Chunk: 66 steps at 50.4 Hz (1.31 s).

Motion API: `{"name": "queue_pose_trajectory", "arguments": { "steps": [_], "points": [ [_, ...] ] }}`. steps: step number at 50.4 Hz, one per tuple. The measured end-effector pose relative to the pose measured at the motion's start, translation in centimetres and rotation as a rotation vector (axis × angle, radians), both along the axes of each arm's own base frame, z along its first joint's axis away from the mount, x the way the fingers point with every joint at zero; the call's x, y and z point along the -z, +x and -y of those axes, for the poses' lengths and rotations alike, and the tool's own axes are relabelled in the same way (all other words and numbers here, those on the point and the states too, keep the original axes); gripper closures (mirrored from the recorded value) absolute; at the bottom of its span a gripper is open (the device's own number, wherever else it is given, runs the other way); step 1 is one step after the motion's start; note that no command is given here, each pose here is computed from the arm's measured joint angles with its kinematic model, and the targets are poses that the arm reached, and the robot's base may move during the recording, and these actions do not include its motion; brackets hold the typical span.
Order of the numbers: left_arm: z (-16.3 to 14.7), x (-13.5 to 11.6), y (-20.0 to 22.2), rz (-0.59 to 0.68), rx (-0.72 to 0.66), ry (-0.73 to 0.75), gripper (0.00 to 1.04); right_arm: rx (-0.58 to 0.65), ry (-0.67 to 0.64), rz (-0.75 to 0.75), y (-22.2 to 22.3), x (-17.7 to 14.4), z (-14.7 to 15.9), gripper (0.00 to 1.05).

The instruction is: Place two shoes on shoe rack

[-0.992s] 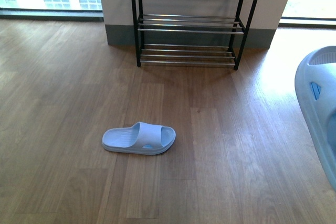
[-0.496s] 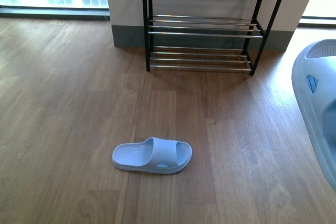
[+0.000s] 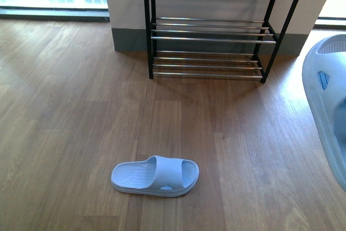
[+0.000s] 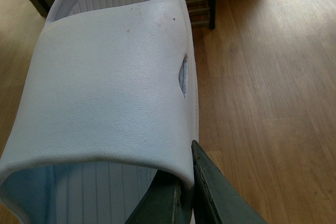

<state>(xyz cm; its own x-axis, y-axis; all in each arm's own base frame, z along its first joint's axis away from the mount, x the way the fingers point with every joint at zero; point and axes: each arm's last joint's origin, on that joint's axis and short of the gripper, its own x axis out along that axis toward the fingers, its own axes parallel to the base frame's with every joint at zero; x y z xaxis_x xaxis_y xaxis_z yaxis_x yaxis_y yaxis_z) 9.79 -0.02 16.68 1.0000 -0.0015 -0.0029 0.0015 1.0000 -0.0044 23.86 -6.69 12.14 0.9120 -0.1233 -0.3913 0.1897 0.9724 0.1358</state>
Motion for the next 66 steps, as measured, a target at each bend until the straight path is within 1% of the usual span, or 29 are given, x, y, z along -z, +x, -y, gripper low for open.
{"name": "queue_pose_trajectory", "arguments": {
  "steps": [66],
  "points": [
    [0.00,0.00,0.00,0.000,0.001,0.000,0.09,0.000,0.001,-0.001,-0.02,0.02,-0.01,1.03]
  ]
}}
